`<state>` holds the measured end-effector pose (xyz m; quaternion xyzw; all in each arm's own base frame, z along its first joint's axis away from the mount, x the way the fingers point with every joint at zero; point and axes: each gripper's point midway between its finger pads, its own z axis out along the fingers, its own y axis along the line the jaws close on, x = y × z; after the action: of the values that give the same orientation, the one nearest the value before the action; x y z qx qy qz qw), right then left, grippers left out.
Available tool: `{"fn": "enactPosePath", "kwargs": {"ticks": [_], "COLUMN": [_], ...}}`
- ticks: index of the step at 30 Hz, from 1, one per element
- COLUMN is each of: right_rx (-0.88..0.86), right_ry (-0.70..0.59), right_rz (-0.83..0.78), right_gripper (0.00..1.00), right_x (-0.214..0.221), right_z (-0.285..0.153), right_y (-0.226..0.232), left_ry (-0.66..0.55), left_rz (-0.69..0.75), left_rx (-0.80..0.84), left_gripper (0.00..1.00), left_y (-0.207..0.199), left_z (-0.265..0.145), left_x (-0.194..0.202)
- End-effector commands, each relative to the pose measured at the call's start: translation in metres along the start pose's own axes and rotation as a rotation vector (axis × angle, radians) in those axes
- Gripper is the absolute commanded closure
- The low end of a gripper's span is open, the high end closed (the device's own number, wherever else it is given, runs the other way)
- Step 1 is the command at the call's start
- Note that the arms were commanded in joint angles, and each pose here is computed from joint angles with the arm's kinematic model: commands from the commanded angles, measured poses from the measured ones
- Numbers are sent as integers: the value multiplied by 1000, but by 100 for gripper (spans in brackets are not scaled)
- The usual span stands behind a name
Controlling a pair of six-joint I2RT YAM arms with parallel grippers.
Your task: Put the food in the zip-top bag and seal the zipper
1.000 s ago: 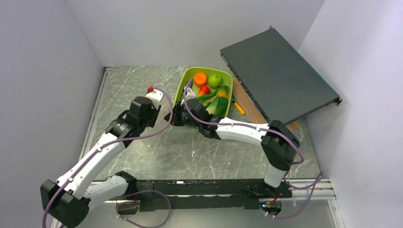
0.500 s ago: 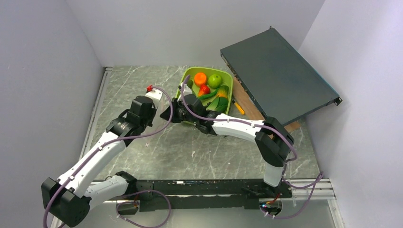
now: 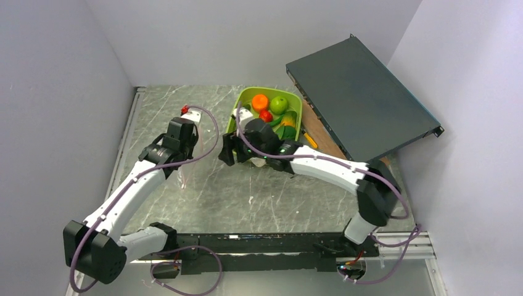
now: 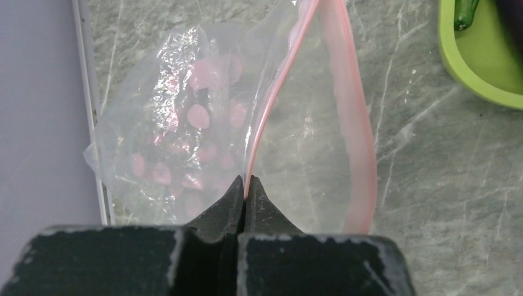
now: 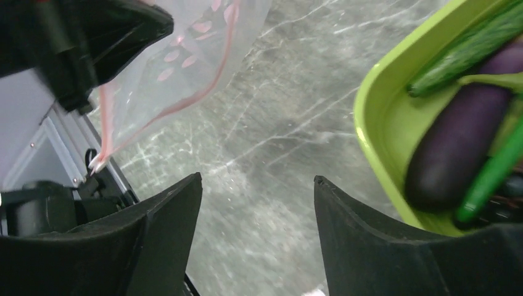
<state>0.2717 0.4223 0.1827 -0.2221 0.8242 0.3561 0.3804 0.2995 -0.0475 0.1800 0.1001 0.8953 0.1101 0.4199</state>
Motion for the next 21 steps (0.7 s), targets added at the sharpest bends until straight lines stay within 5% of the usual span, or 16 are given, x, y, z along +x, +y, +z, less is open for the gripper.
{"fn": "enactPosePath", "kwargs": {"ticks": [1, 5, 12, 21], "right_rx": [15, 112, 590, 650], "right_ry": [-74, -91, -70, 166], "right_rz": [-142, -169, -437, -796], "right_gripper": [29, 15, 15, 15], "right_x": [-30, -33, -47, -16], "right_z": [-51, -77, -120, -147], "right_y": [-12, -45, -125, -147], "left_ry": [15, 50, 48, 36], "left_rz": [-92, -108, -116, -123], "left_rx": [51, 56, 64, 62], "left_gripper": [100, 100, 100, 100], "left_y": [-2, -2, -3, -2], "left_z": [4, 9, 7, 4], "left_x": [-15, -9, -10, -12]}}
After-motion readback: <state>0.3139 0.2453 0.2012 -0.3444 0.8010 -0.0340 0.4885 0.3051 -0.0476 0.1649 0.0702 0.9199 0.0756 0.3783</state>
